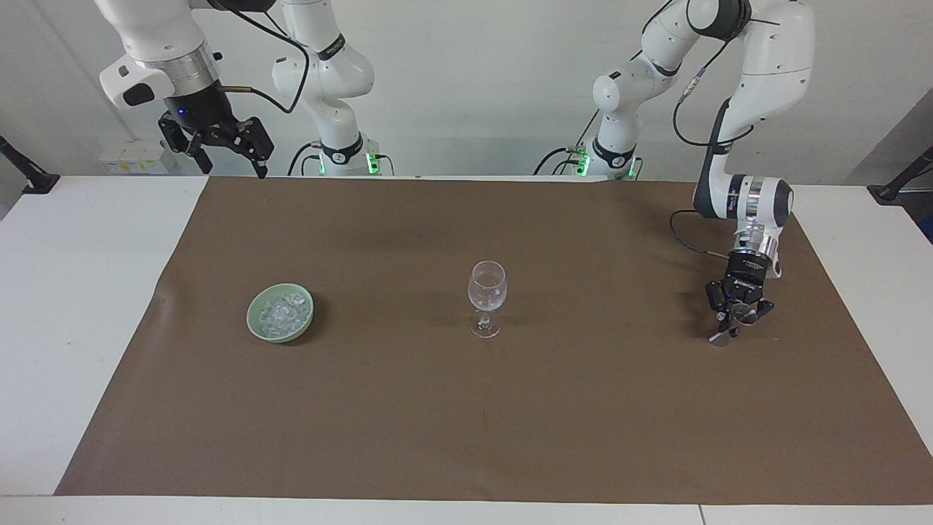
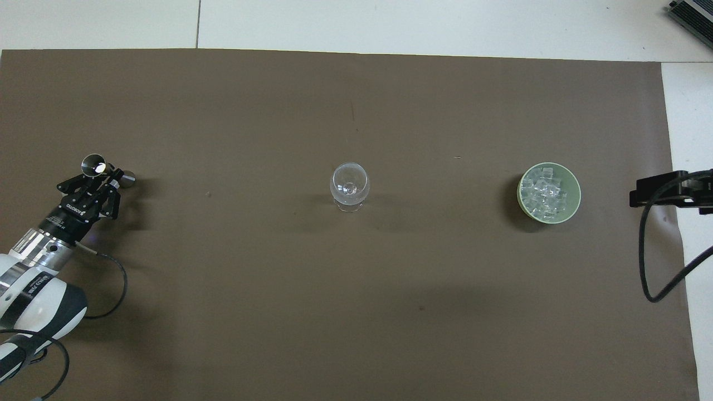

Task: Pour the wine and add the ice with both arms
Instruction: 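Close the left gripper on the silver jigger, then lift the jigger with the left gripper toward the clear glass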

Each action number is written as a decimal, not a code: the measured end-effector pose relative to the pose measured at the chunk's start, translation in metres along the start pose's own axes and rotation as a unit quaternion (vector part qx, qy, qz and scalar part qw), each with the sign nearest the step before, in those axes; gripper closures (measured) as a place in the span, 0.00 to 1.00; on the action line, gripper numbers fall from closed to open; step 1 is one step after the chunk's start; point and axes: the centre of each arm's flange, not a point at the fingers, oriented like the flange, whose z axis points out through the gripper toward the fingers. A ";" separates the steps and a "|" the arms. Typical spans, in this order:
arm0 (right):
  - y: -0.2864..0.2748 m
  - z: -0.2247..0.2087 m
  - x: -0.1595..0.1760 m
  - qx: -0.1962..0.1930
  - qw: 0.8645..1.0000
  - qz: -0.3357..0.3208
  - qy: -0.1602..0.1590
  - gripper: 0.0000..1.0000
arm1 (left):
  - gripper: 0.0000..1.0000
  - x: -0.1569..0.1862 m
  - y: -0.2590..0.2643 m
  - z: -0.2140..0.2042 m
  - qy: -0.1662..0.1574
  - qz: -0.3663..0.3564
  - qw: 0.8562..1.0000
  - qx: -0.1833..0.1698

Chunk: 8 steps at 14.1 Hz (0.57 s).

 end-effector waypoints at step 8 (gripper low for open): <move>0.000 0.000 0.000 0.000 1.000 0.000 0.000 0.00 | 0.79 -0.031 -0.010 0.025 -0.013 0.034 0.999 0.020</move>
